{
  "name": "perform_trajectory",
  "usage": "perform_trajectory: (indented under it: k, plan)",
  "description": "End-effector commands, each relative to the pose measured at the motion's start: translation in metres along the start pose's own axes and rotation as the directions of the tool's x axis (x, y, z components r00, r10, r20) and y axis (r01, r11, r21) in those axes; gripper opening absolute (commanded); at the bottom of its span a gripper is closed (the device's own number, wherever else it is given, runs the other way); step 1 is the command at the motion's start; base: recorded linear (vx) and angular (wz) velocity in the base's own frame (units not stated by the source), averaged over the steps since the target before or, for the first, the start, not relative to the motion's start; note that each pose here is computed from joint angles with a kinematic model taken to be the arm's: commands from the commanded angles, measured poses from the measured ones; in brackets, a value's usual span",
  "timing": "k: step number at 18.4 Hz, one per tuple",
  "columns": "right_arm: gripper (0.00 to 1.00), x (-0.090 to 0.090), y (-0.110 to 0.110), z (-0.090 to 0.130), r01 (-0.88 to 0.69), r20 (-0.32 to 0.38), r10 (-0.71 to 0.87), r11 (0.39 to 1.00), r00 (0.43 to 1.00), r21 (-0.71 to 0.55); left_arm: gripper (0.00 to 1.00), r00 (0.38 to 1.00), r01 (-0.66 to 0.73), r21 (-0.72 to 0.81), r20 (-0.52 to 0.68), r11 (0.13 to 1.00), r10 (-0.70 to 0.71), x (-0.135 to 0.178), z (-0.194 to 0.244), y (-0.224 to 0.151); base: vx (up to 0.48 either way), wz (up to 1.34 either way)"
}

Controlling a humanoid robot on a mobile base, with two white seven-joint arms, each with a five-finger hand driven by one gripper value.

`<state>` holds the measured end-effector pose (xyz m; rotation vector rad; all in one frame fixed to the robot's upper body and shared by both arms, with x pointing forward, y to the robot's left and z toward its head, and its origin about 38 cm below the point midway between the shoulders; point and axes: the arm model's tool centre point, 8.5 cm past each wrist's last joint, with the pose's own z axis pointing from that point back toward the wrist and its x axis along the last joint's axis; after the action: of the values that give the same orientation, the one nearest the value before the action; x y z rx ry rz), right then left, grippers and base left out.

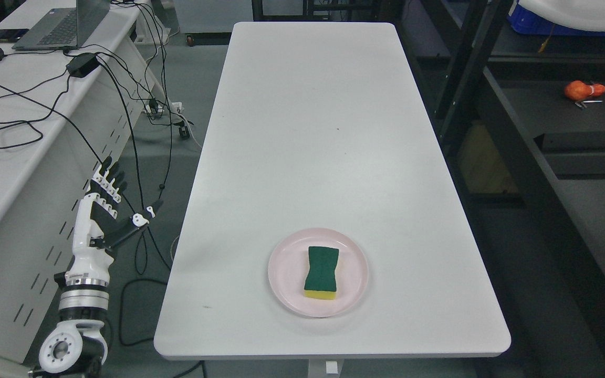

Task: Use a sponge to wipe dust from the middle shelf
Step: 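Raise the left hand from beside the table toward the plate, then reach the left hand over the green sponge on the pink plate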

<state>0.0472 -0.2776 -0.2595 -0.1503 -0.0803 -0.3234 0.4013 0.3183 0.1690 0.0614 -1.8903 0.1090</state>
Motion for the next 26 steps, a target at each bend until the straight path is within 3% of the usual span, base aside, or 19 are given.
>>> perform_trajectory:
  k: [1, 3, 5, 6, 9, 11, 13, 16, 19, 21, 26]
  plan:
    - [1.0, 0.002, -0.01, -0.001, -0.004, -0.05, 0.003, 1.0, 0.999, -0.01, 0.99, 0.994, 0.062, -0.089, 0.093, 0.994, -0.053, 0.02, -0.011, 0.002, 0.0, 0.0]
    - [1.0, 0.002, -0.01, -0.001, -0.004, -0.05, 0.003, 1.0, 0.999, -0.01, 0.99, 0.964, 0.211, -0.177, 0.198, 0.961, -0.175, 0.034, -0.016, 0.006, 0.0, 0.0]
    - [1.0, 0.002, -0.01, -0.001, -0.004, -0.05, 0.003, 1.0, 0.999, -0.01, 0.99, 0.884, 0.43, -0.222, 0.3, 0.875, -0.358, 0.043, -0.021, 0.01, 0.0, 0.0]
    - [1.0, 0.002, -0.01, -0.001, -0.004, -0.05, 0.003, 1.0, 0.999, -0.01, 0.98, 0.815, 0.551, -0.232, 0.36, 0.802, -0.455, 0.048, -0.027, 0.011, 0.0, 0.0]
    - [1.0, 0.002, -0.01, -0.001, -0.004, -0.05, 0.003, 1.0, 0.999, -0.01, 0.97, 0.509, 0.851, -0.201, 0.539, 0.485, -0.671, 0.062, -0.046, 0.007, 0.0, 0.0]
    - [1.0, 0.002, -0.01, -0.001, -0.004, -0.05, 0.003, 1.0, 0.999, -0.01, 0.95, 0.297, 0.952, -0.152, 0.664, 0.265, -0.686, 0.071, -0.06, -0.01, 0.0, 0.0]
    - [1.0, 0.002, -0.01, -0.001, -0.004, -0.05, 0.003, 1.0, 0.999, -0.011, 0.95, 0.128, 0.991, -0.116, 0.766, 0.061, -0.63, 0.071, -0.068, -0.039, 0.0, 0.0]
    - [1.0, 0.002, -0.01, -0.001, -0.004, -0.05, 0.003, 1.0, 0.999, -0.011, 0.95, 0.028, 0.976, -0.139, 0.84, -0.165, -0.543, 0.055, -0.075, -0.083, 0.0, 0.0]
    - [1.0, 0.002, -0.01, -0.001, -0.004, -0.05, 0.003, 1.0, 0.999, -0.01, 0.95, -0.053, 0.945, -0.087, 0.909, -0.314, -0.412, 0.051, -0.077, -0.133, 0.0, 0.0]
    - [1.0, 0.002, -0.01, -0.001, -0.004, -0.05, 0.003, 1.0, 0.999, -0.01, 0.95, -0.077, 0.933, -0.041, 0.947, -0.356, -0.311, 0.049, -0.07, -0.171, 0.0, 0.0]
    - [1.0, 0.002, -0.01, -0.001, -0.004, -0.05, 0.003, 1.0, 0.999, -0.01, 0.95, -0.062, 0.923, 0.014, 0.992, -0.383, -0.113, 0.045, -0.026, -0.247, 0.0, 0.0]
